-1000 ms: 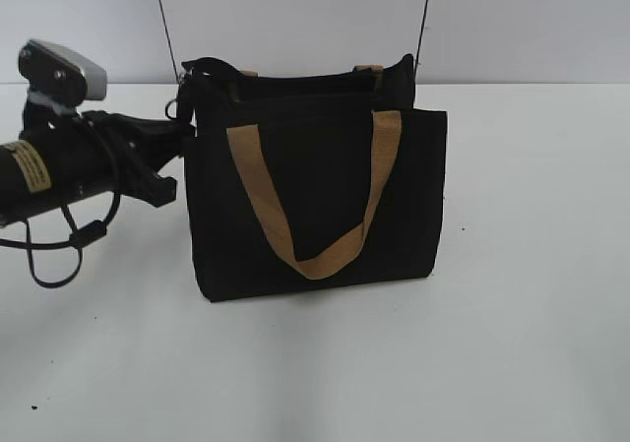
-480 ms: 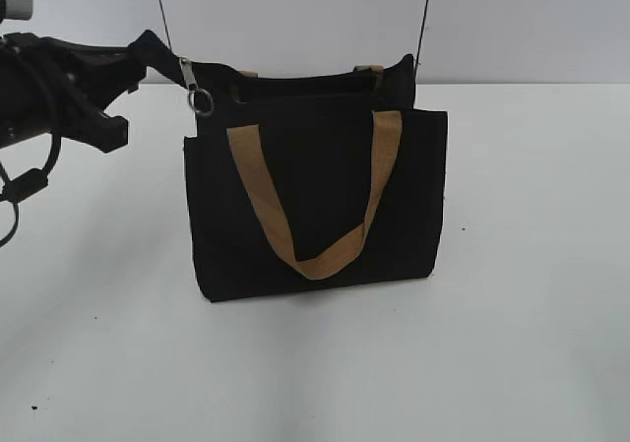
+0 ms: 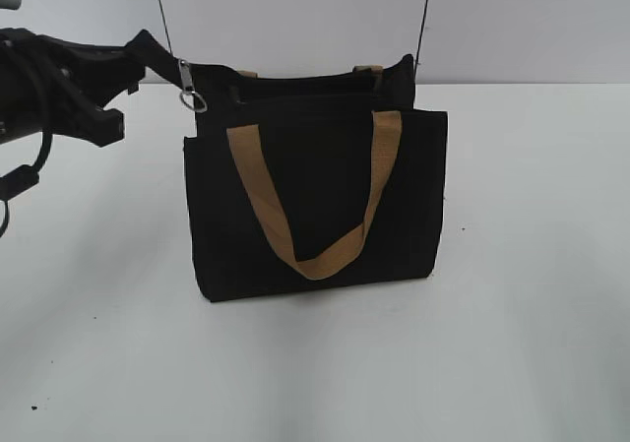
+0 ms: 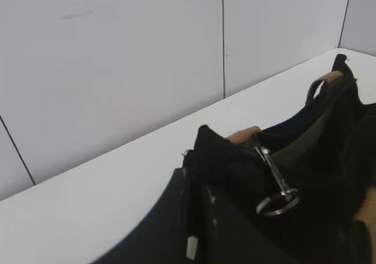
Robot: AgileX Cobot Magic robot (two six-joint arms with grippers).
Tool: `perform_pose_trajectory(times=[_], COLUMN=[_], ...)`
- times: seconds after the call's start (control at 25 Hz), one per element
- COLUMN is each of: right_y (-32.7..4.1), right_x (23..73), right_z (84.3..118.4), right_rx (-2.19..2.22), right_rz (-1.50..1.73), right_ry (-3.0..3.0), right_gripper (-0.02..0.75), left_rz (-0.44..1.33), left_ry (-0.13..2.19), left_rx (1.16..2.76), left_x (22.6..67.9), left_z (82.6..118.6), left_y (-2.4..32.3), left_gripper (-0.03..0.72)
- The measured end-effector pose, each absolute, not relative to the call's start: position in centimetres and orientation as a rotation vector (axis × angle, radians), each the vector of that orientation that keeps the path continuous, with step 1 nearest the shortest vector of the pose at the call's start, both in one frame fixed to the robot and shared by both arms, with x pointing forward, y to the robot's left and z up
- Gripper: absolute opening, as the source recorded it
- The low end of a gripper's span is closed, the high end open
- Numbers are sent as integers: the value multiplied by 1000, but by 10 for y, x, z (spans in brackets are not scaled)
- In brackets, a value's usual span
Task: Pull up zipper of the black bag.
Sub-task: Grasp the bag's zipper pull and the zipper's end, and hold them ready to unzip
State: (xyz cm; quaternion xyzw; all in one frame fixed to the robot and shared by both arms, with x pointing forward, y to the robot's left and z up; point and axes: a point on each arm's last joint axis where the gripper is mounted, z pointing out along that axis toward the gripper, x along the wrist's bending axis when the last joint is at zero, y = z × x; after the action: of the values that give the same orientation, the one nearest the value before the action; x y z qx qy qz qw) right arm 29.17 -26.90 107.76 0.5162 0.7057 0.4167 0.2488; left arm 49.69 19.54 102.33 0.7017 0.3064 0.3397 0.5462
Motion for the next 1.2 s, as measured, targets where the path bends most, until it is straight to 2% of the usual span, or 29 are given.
perform_pose_trajectory(times=[0.36,0.76,0.96,1.2], right_y=[-221,-128,-97,-82], right_x=[408,491,518,535], right_z=[1097,1097,1080,1049], right_rx=[1154,884,868,958], right_rz=[1384,1417,1401,1421], right_ry=[2324,2472,2442,2482], right_gripper=[577,577,577,577], left_rz=[774,692,671,653], left_ry=[676,757,717,605], left_rx=[1700,1687,1658,1664], left_x=[509,514,514,509], left_z=[1047,1044,1046,1049], left_y=[187,185,182,176], left_gripper=[3,3,3,3])
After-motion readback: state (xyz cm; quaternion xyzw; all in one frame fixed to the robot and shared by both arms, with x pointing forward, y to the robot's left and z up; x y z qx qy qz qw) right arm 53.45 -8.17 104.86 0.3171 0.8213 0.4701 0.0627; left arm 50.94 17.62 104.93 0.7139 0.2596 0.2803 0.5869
